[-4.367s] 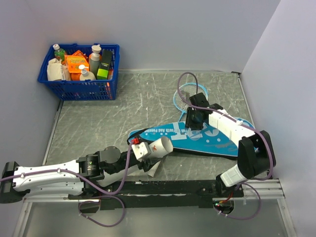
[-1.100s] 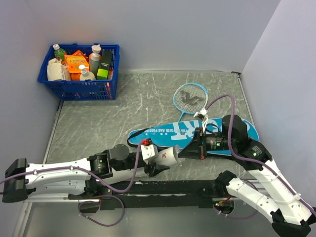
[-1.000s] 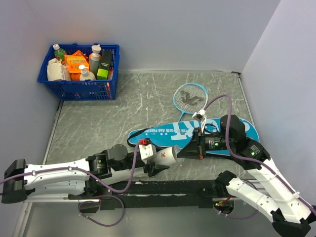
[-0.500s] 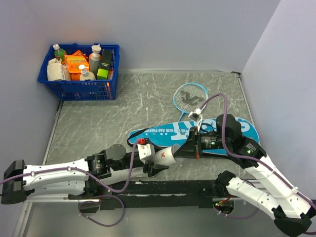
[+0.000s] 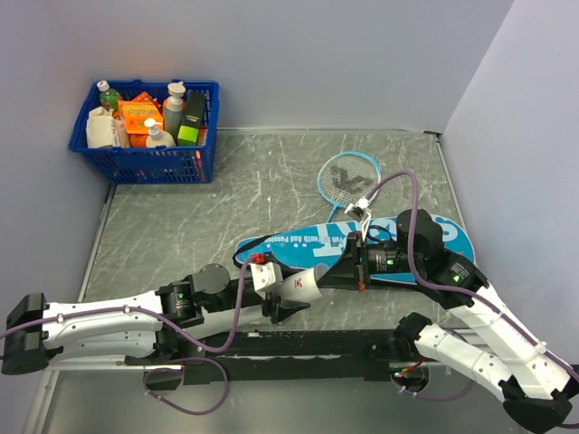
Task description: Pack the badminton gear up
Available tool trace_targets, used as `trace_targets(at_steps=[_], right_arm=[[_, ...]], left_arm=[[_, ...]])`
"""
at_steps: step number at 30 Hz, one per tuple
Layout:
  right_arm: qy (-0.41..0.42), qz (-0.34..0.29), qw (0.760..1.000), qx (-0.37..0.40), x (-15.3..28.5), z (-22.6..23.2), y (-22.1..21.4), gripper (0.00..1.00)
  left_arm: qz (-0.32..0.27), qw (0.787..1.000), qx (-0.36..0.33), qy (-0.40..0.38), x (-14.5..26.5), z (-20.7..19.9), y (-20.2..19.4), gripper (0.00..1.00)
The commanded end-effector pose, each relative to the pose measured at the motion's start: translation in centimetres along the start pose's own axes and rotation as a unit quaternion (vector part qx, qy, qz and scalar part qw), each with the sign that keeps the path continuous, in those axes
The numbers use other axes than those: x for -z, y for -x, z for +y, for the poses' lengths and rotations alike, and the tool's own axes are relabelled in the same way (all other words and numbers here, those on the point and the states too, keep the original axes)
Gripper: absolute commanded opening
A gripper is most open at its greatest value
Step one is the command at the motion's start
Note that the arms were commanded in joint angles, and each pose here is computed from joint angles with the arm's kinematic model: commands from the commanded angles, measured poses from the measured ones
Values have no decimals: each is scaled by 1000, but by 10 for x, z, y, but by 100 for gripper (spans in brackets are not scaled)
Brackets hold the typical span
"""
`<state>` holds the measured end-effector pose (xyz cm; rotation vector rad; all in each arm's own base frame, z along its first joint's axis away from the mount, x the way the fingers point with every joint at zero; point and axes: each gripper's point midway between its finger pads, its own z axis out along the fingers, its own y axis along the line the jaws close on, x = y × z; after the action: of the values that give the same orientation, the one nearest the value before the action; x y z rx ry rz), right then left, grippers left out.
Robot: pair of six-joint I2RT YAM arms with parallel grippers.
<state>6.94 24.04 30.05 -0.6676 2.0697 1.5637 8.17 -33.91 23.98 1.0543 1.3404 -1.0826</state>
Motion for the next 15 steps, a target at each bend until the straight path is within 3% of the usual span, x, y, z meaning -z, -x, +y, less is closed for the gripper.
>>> trace_targets(at_steps=[1,15], right_arm=[[10,-17,1000,16,1,7,6,0],[16,-21,999,18,4,12,6,0]], left_arm=[[-50,998,46,-11,1,-8,22,1],[-48,998,44,-11,0,-8,23,1]])
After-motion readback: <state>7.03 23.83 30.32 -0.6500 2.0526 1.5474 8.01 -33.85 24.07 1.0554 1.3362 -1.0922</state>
